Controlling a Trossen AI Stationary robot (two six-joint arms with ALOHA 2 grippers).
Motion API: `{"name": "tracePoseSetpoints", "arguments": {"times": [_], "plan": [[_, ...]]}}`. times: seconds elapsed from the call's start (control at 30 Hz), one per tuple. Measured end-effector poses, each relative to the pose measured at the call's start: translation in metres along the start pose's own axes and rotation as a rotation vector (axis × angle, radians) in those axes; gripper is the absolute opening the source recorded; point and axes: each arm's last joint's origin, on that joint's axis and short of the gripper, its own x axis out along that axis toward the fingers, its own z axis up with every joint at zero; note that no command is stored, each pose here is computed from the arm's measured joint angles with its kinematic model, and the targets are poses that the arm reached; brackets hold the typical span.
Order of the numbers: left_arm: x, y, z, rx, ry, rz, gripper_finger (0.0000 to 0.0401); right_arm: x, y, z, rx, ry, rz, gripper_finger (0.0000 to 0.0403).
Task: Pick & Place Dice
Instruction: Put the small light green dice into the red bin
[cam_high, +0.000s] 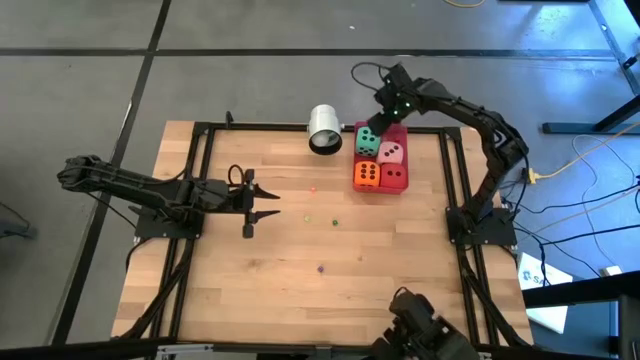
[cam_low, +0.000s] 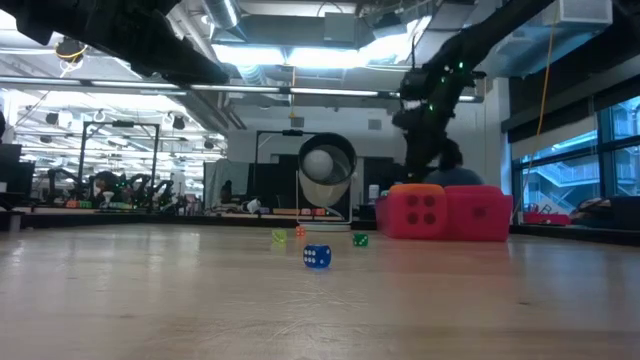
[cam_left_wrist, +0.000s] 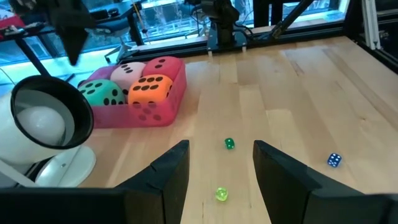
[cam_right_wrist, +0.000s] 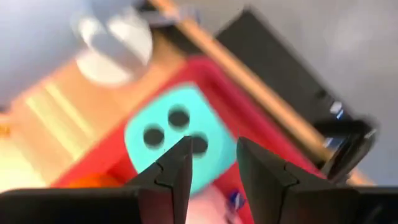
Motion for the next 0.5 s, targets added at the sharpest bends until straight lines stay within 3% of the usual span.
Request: {"name": "tracePoseSetpoints", "arguments": {"times": [0.3,0.5], "plan": [[0.0,0.0,-0.004,-0.023,0.04,-0.005,0.0171,-0.083,0.028,0.017,-0.102,-0.44,-0.003,0.0125],[0.0,-0.002,-0.007,-0.054,0.07,-0.046,0.0171,-0.13,0.049,-0.011,-0.195,-0.685,0.106,0.0125]]}}
